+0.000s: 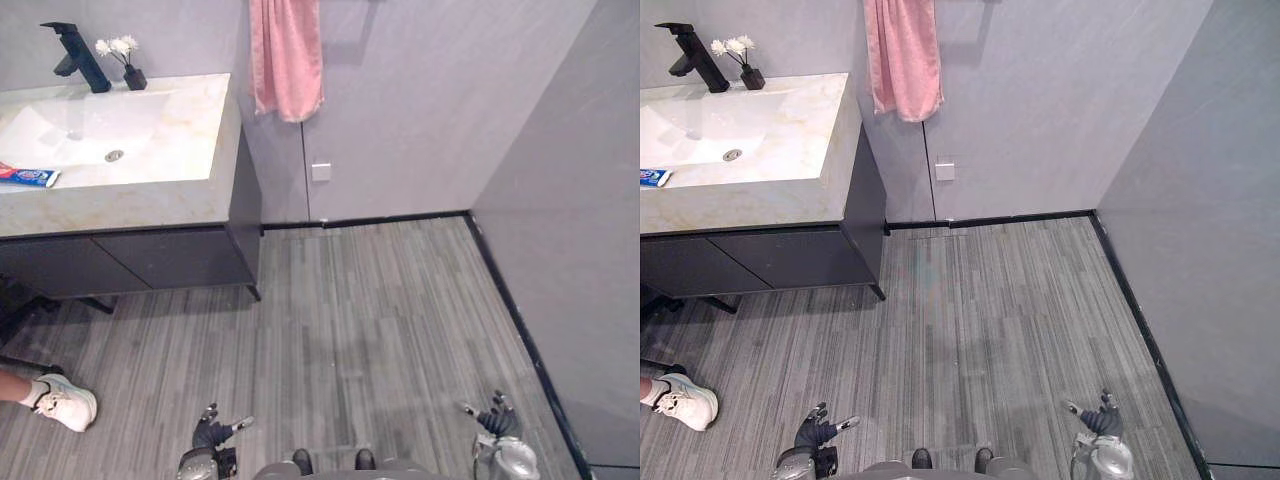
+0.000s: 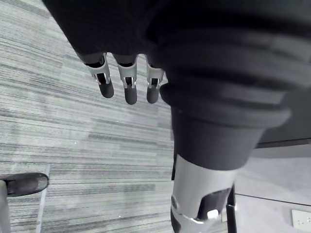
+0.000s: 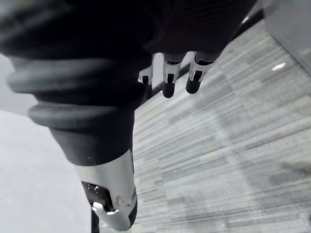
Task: Organize washtable
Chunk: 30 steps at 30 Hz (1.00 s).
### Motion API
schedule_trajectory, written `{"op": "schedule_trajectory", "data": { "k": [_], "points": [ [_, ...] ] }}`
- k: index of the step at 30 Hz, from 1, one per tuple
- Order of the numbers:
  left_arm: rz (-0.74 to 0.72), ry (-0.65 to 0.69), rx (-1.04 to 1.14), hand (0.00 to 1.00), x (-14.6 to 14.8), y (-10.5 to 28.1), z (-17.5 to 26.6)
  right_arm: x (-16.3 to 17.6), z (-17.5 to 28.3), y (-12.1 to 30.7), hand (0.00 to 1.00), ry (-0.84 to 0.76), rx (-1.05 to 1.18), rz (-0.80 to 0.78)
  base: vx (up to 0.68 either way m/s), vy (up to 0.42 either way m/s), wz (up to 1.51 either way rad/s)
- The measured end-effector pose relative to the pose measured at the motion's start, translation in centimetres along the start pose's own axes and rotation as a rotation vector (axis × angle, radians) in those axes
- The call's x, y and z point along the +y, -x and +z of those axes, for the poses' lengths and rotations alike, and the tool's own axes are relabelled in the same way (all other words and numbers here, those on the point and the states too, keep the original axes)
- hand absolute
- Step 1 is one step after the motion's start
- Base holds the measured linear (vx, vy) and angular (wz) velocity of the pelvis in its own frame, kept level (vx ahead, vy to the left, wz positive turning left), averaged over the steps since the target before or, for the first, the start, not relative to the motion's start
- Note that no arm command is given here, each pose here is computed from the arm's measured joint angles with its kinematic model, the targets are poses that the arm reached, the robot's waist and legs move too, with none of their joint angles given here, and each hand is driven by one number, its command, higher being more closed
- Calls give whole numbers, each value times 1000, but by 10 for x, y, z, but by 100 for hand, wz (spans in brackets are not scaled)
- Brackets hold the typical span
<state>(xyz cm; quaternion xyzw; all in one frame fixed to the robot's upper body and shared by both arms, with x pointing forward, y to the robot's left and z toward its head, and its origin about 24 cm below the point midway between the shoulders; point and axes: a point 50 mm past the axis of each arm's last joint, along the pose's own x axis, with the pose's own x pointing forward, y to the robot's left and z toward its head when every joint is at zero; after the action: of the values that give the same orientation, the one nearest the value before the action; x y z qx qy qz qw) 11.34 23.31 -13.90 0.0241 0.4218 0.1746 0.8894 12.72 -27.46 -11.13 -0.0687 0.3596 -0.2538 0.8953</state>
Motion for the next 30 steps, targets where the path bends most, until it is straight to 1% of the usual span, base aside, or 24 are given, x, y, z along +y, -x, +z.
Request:
{"op": "schedule_trajectory", "data": {
  "k": [5, 11, 16, 24, 27, 30],
  "points": [
    [2, -9, -45, 0, 3, -1, 10, 4, 6, -2, 0, 69, -36, 48, 70, -32, 3],
    [-27, -53, -125, 0, -2, 1, 23, 6, 11, -2, 0, 79, -59, 76, 28, -24, 3],
    [-34, -44, -202, 0, -5, 2, 41, 12, 24, -3, 0, 84, -111, 97, -15, 2, 1],
    [-25, -31, -278, 0, 0, 12, 49, 17, 41, -6, 0, 71, -168, 104, -24, 74, -21],
    [-20, -35, -279, 0, 2, 14, 48, 17, 39, -5, 0, 73, -155, 105, 141, 122, -4],
    [-8, -29, -322, 0, 1, 15, 60, 15, 34, -4, 0, 74, -134, 97, 329, 60, 25]
  ]
}}
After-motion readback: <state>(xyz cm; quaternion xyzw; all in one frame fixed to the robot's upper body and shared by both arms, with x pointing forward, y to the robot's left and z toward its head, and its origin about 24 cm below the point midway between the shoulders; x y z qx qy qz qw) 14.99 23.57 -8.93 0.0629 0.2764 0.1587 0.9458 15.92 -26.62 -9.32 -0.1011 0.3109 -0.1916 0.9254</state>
